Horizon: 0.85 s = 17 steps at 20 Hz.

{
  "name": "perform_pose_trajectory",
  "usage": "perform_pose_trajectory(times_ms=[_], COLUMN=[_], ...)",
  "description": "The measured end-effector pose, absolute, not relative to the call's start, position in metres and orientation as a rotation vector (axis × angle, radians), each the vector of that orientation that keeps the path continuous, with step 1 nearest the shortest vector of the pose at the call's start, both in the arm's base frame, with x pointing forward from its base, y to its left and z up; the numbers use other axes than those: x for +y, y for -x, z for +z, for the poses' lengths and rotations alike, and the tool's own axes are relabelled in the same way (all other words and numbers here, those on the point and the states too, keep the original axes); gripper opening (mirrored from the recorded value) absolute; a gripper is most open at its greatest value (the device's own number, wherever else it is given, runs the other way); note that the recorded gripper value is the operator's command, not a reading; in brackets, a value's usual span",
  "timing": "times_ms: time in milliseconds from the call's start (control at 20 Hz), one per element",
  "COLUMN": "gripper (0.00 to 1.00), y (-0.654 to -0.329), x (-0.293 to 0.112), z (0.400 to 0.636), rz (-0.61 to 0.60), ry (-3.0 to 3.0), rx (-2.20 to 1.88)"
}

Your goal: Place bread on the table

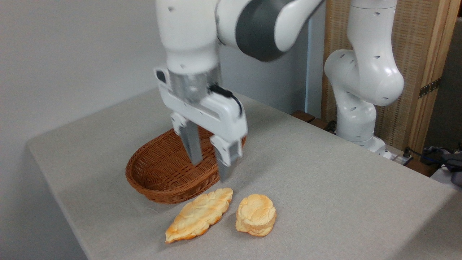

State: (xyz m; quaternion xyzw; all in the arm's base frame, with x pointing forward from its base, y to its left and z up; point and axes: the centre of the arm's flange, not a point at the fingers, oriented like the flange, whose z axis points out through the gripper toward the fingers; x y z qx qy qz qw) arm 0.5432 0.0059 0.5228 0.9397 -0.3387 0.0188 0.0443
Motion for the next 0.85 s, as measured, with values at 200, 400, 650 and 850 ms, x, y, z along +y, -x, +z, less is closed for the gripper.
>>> perform_pose_trajectory(times_ms=[200,400,650,850], gripper=[1.0,1.0,1.0,1.0], y=[-0.547,-0.547,-0.543,-0.542], x=[-0.036,-0.067,-0.104,-0.118], z=[0.551,0.564,0.574,0.589], rz=[0.135,0.171,0.196,0.237], ry=[-2.845,-2.821,-2.79,-2.799], rx=[-1.15,-1.227,-1.304,-1.287])
